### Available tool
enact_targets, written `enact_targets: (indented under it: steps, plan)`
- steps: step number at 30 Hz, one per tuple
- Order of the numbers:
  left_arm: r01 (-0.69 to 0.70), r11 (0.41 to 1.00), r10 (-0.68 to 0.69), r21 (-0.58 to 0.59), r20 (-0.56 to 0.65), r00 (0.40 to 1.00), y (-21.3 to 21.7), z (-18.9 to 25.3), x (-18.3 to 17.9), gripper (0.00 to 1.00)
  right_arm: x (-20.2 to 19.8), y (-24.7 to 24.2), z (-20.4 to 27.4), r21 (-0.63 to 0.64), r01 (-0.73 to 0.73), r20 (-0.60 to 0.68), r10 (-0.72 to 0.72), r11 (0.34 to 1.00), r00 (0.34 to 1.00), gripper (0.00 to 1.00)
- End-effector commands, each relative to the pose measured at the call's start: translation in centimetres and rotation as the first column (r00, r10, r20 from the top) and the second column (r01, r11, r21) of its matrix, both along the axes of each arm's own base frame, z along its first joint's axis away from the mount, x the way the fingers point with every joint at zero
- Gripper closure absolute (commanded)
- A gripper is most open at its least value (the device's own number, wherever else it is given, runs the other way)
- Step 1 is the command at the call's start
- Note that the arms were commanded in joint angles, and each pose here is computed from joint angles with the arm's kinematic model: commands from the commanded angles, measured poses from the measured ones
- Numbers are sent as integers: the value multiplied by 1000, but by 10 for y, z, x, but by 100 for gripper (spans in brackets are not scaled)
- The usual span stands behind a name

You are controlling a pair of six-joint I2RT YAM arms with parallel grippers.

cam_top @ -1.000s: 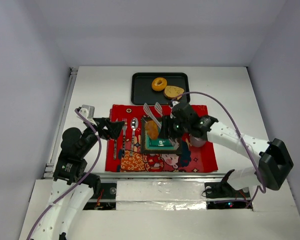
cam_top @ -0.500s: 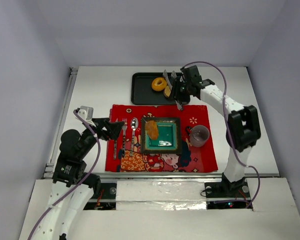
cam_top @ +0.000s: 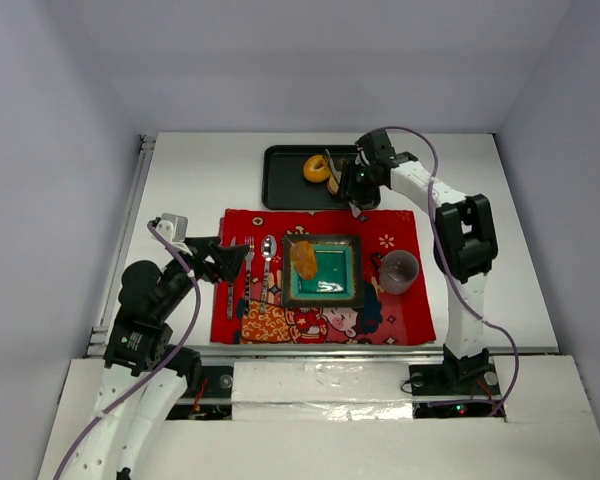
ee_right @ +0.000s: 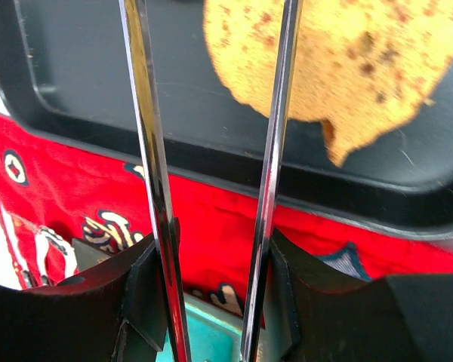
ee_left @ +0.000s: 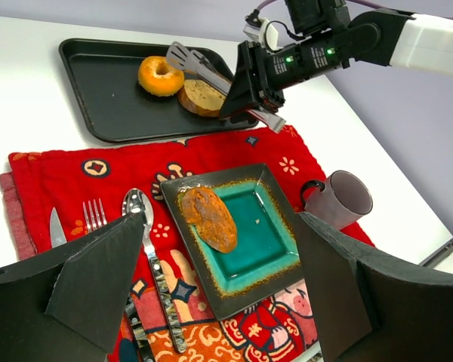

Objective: Place the bread

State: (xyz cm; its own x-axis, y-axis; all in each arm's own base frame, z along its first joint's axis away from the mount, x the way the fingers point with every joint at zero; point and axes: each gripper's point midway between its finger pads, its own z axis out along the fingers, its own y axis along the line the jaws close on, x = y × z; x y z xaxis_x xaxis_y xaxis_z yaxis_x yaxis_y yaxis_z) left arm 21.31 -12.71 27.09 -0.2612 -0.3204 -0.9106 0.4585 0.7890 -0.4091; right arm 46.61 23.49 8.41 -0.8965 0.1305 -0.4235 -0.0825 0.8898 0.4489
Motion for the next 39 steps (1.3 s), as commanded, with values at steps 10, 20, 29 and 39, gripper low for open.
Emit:
enact_targets:
  steps: [10, 20, 29, 39]
  plan:
    - [5, 1000, -4, -4, 36, 999, -1, 8, 1, 21, 7, 24, 9, 106, -72, 1, 72, 992, 997, 61]
    - [2, 1000, -2, 2, 17, 1000, -2, 4, 4, 21, -14, 41, 150, 327, -163, 274, 72, 931, 959, 77]
    - [-6, 1000, 6, 9, -7, 1000, -1, -2, 10, 22, -132, 28, 119, 338, -183, 229, 108, 923, 967, 76]
    - [19, 1000, -18, 17, -41, 999, -6, -11, 13, 22, -256, -10, 57, 283, -105, 120, 73, 953, 990, 76]
